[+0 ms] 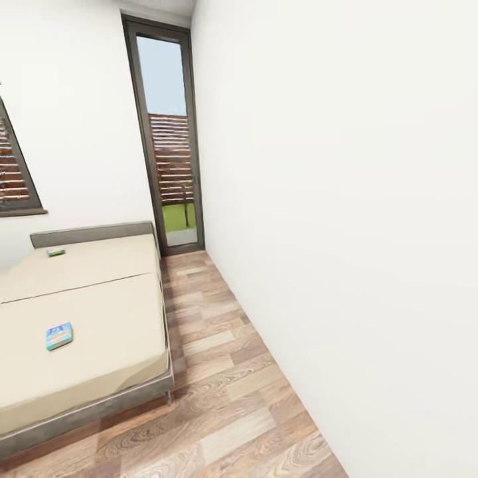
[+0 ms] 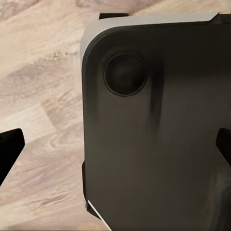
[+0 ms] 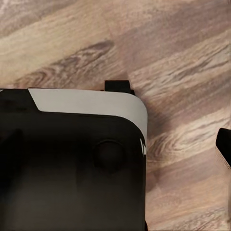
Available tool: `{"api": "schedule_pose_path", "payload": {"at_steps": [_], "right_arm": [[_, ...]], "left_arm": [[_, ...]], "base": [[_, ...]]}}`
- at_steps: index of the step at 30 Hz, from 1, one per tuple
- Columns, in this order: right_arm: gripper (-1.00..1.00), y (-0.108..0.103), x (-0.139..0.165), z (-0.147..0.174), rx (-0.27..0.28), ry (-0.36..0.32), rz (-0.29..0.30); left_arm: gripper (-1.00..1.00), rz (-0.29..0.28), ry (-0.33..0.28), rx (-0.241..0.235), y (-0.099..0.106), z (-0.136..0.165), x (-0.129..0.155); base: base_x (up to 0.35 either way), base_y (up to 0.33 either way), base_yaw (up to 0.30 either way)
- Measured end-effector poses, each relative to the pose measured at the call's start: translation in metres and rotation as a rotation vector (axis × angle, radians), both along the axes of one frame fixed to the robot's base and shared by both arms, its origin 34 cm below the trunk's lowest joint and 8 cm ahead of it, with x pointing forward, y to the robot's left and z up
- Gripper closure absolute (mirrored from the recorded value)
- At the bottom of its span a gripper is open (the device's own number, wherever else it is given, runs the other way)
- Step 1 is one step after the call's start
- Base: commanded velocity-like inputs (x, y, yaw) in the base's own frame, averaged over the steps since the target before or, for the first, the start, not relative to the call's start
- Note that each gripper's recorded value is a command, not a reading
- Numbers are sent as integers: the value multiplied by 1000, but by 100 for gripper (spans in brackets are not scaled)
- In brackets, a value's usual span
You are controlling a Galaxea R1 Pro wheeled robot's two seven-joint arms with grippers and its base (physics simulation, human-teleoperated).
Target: Put all the toys in the child's room - the three board games (two on the bed and one on the table), the two jigsaw puzzles on the table, and the tennis ball on the table - inside the toy box on the table in the child's room.
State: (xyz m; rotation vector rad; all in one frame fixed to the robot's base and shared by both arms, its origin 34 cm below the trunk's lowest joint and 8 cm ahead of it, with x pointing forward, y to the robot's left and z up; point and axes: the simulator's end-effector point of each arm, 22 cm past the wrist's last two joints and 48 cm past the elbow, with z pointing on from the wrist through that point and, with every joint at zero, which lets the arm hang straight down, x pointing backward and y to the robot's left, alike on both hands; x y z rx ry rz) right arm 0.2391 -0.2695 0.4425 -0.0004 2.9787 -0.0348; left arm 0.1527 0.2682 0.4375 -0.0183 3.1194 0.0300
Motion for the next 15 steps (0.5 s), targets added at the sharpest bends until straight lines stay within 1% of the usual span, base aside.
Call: {"api": "schedule_pose_path", "payload": {"at_steps": [7, 13, 15], "right_arm": [[-100, -1, 7, 1, -2, -8, 0], [-100, -2, 14, 2, -2, -17, 0], [-100, -2, 21, 3, -2, -25, 0]], "left_arm": [[-100, 0, -4, -1, -1, 0, 3], [-100, 0, -21, 1, 0, 0, 16], [-100, 0, -33, 3, 2, 0, 26]], "base": [[0, 0, 300], [0, 0, 300], [0, 0, 300]]}}
